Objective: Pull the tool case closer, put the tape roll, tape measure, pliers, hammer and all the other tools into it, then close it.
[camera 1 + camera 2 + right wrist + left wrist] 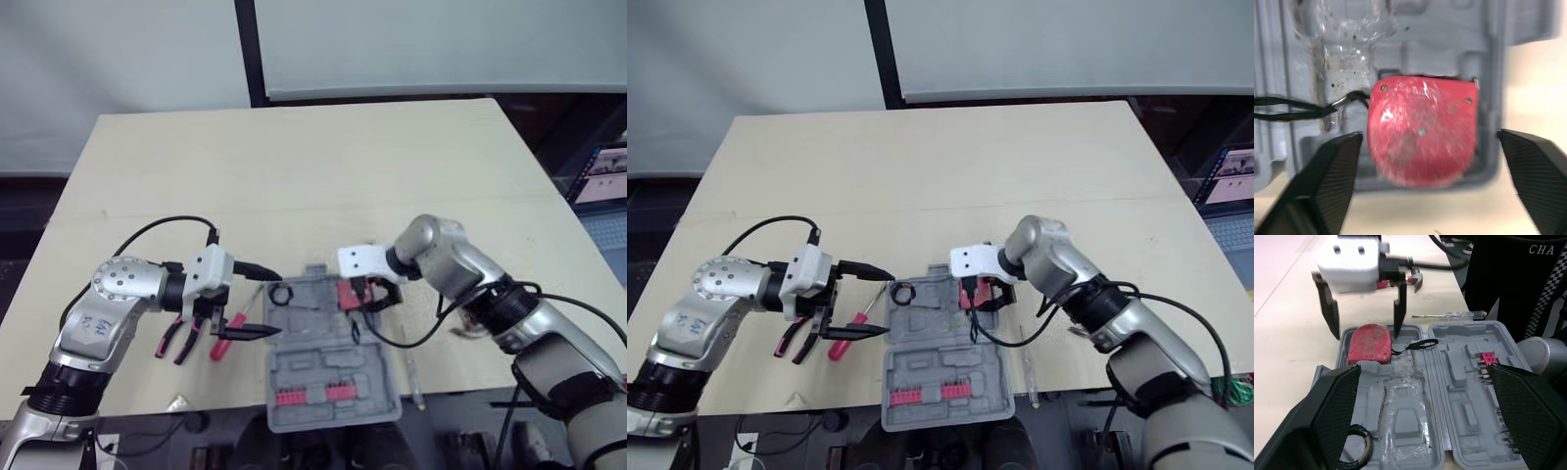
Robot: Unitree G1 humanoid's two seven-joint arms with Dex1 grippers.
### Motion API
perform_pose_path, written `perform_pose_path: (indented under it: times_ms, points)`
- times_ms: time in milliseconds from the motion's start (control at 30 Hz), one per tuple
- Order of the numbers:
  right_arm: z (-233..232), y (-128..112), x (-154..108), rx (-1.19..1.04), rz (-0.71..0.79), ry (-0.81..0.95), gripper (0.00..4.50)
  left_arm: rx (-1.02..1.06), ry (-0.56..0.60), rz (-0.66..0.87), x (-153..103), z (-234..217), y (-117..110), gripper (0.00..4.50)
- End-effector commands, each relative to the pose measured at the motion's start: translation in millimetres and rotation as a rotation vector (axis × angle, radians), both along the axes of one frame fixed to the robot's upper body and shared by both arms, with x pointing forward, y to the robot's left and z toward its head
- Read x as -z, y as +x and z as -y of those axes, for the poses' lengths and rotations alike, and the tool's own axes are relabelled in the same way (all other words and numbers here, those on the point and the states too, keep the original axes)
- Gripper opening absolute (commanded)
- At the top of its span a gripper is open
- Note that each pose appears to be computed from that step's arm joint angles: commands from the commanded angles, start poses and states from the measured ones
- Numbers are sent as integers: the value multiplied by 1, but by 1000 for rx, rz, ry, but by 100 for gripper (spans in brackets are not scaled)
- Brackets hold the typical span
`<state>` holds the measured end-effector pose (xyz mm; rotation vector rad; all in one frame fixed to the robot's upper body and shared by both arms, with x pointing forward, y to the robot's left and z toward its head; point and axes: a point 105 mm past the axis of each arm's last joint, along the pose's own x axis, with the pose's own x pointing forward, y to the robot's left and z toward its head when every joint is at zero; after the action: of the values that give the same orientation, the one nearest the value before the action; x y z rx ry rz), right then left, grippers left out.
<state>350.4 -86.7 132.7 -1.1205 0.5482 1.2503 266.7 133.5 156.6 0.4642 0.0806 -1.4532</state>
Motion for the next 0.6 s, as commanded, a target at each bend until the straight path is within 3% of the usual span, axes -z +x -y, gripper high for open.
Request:
perform_pose_path:
  times_ms: [33,200,367,600]
  points:
    - [0,-17,-24,-44,-29,159,443,1,2,36,-8,-1,-2,450]
    - [5,-19,-13,-27,-34,420,443,1,-3,37,-8,1,-2,450]
    - [16,-20,10,10,-30,626,220,-2,-4,35,-8,0,-2,450]
    - [22,-17,24,69,-43,687,220,-4,-3,35,-9,1,-2,450]
